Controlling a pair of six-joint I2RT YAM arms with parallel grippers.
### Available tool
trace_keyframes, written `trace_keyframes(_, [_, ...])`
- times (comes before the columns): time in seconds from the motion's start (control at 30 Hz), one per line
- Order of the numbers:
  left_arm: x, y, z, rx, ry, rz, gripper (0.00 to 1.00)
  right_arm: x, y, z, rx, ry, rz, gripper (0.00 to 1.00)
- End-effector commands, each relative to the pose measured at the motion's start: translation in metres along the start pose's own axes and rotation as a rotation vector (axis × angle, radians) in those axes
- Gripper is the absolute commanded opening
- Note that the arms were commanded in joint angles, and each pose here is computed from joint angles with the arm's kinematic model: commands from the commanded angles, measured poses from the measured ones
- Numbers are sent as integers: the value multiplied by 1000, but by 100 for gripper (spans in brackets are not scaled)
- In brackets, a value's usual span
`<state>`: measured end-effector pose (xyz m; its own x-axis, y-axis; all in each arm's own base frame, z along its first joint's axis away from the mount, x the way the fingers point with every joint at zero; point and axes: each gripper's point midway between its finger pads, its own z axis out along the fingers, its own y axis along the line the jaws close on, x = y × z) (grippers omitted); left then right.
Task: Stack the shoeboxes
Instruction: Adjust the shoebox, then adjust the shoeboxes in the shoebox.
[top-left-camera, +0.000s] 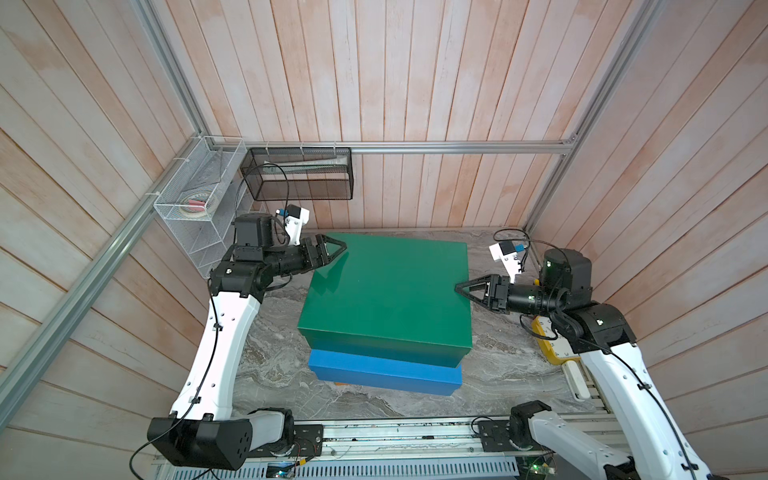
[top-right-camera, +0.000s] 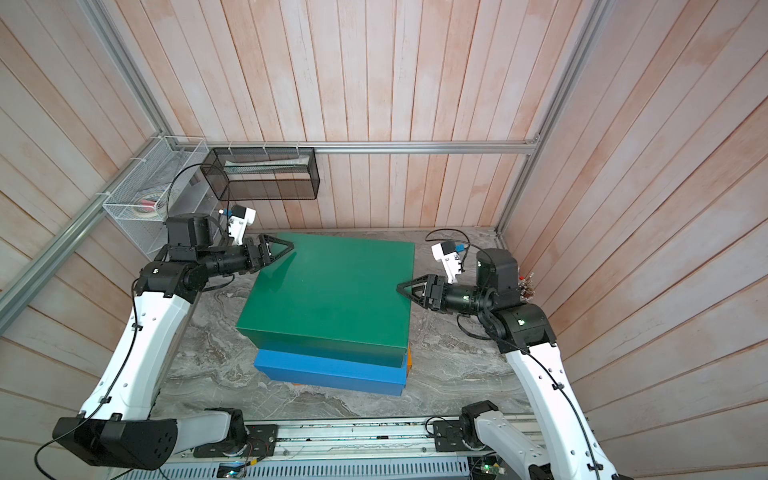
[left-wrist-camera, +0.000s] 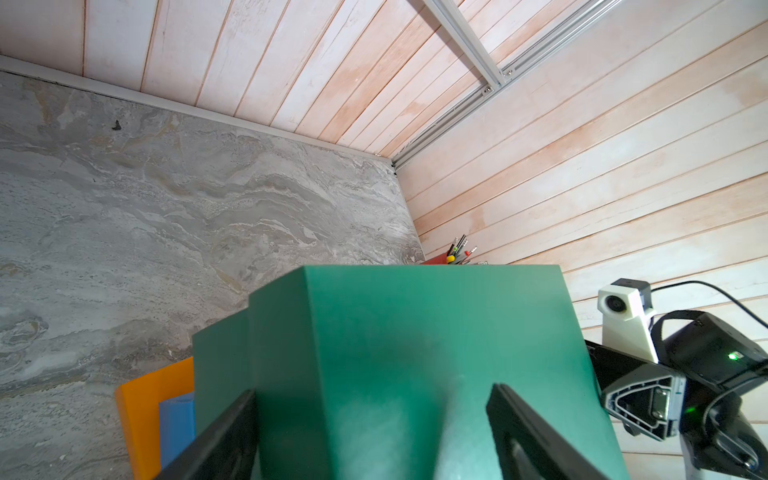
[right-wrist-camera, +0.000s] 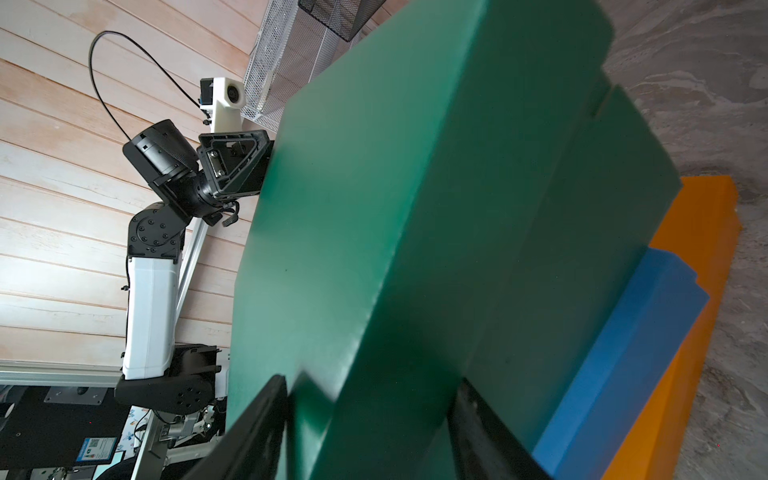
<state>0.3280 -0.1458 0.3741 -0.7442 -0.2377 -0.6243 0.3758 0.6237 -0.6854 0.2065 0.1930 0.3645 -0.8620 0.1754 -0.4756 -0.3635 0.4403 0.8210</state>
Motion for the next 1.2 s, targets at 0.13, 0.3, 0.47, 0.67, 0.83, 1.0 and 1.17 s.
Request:
trace_keyframes(0.13, [17,-9,1,23,58,-3,91,16,-14,-2,48,36,22,68])
trace_keyframes(0.3, [0,-13,-6,-10,23,51,98,5,-22,-11,111,-7,-2,79])
trace_keyframes(0.47, [-16,-14,-12,-22,-17,70,100,-14,-18,-19,108,-62,-37,87])
trace_keyframes(0.67, [-34,0,-34,-99,-101,59,100,-38,-8,-33,73,-149,-72,93])
trace_keyframes(0.83, [-22,48,-40,-186,-122,-49,100,-46,-29,-41,80,-210,-13,96])
trace_keyframes(1.0, [13,110,-44,-237,-124,-242,99,-30,-85,-40,101,-279,213,95])
trace_keyframes(1.17, [53,159,-43,-271,-100,-402,89,-10,-129,-32,28,-323,429,72])
